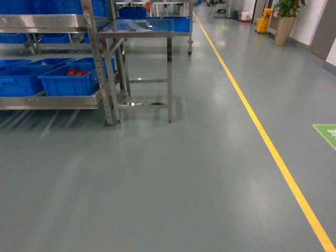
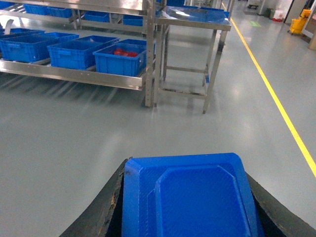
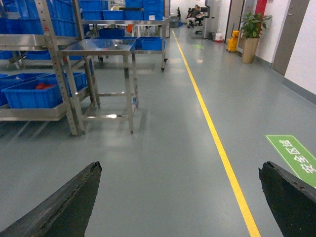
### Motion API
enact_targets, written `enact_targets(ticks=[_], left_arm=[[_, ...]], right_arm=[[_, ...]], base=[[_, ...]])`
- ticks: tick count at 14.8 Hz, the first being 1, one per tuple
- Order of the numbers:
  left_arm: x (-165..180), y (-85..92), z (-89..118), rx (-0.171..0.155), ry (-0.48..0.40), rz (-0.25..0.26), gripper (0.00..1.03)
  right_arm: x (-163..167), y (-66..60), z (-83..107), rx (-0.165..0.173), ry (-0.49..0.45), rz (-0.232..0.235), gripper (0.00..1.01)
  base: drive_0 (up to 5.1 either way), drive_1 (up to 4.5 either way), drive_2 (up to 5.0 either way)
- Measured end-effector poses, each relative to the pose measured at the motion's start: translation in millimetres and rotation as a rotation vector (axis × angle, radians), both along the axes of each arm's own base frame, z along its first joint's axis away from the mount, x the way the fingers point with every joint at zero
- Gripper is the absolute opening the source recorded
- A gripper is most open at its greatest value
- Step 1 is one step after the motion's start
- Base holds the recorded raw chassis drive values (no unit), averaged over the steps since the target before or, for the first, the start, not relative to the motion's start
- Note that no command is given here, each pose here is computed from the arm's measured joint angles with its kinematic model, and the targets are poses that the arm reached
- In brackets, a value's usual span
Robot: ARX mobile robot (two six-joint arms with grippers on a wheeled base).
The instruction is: Pick blue part to blue bin on bottom shelf
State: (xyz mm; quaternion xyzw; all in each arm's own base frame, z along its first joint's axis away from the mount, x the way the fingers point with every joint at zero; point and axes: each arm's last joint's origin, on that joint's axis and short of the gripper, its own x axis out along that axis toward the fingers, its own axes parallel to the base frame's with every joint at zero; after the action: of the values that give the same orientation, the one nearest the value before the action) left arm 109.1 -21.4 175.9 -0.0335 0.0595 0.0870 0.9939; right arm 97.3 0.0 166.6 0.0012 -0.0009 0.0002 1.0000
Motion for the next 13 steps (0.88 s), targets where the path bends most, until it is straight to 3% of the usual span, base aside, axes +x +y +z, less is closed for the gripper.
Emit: enact_targets(ticks=[13], left_arm=[[-0.1,0.0,0.3,-0.001,-0.003,0.0,0.44]], right_arm=[[0.0,0.0,0.2,0.0,-0.002,0.0,0.98]], base=[[0.0,4.16,-4.1]])
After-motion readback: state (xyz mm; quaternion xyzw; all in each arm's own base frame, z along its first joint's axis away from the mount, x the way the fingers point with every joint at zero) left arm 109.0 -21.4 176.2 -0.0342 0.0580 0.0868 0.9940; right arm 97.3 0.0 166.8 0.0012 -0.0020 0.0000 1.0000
